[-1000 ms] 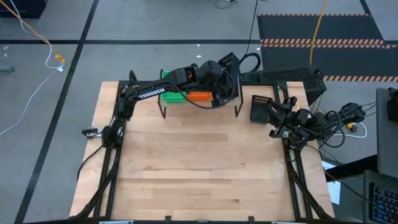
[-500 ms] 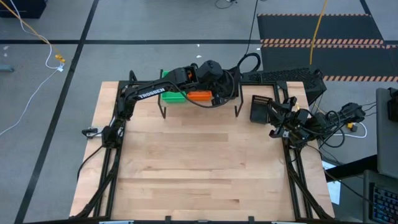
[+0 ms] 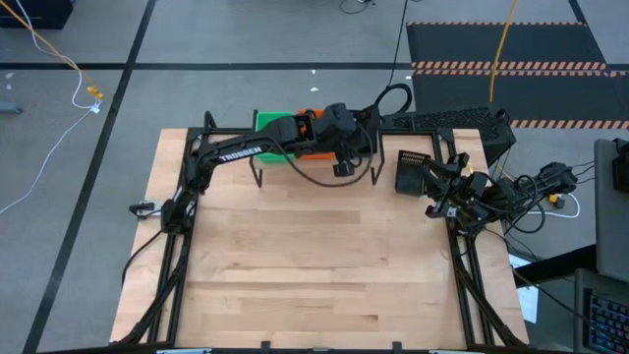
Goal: Stack baskets on shelf by color
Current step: Stack the left black bin on top of the black bin on the shelf
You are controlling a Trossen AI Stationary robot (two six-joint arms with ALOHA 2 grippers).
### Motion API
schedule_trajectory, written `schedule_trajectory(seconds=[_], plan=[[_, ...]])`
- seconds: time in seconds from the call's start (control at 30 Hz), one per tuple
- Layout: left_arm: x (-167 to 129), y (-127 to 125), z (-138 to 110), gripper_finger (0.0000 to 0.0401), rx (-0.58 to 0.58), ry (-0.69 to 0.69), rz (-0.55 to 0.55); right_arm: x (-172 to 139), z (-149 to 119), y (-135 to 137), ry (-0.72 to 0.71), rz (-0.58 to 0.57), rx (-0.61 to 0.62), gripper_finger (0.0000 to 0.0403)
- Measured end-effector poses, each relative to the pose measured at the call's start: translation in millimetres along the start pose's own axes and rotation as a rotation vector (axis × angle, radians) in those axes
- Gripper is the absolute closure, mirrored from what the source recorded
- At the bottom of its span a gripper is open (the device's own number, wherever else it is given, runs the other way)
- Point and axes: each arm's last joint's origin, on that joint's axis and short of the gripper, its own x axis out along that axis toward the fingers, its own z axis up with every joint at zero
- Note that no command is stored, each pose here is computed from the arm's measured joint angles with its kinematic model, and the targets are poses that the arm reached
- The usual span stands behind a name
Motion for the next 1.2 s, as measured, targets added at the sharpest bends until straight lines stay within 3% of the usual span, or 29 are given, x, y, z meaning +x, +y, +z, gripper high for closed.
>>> schedule_trajectory(seconds=[0.17,0.27,0.57,0.77,0.93,1.03,1.2], plan=[[-2.7,-4.2,2.2,0.0242,0.060,0.046,0.124,0.0,0.0,0.0,0.000,0.000,0.000,0.0280],[-2.6,-3.3,1.9,0.0242,0.058,0.050,0.135,0.0,0.0,0.0,0.000,0.000,0.002,0.0280],[5.3,18.9,-8.9,0.0242,-0.012,0.042,0.070,0.0,-0.8,0.4,0.007,0.003,0.012,0.0280],[10.3,32.9,-18.1,0.0242,-0.088,-0.004,-0.112,0.0,-0.9,0.4,0.007,0.003,0.012,0.0280],[11.0,36.8,-19.7,0.0243,-0.100,-0.010,-0.123,0.0,-0.8,0.4,0.006,0.003,0.011,0.0280],[11.7,36.4,-21.2,0.0259,-0.100,-0.004,-0.140,0.0,-0.8,0.4,0.006,0.003,0.011,0.0280],[18.9,32.4,-25.7,0.0323,-0.095,0.026,-0.162,-0.1,-0.7,0.3,0.006,0.003,0.012,0.0280]])
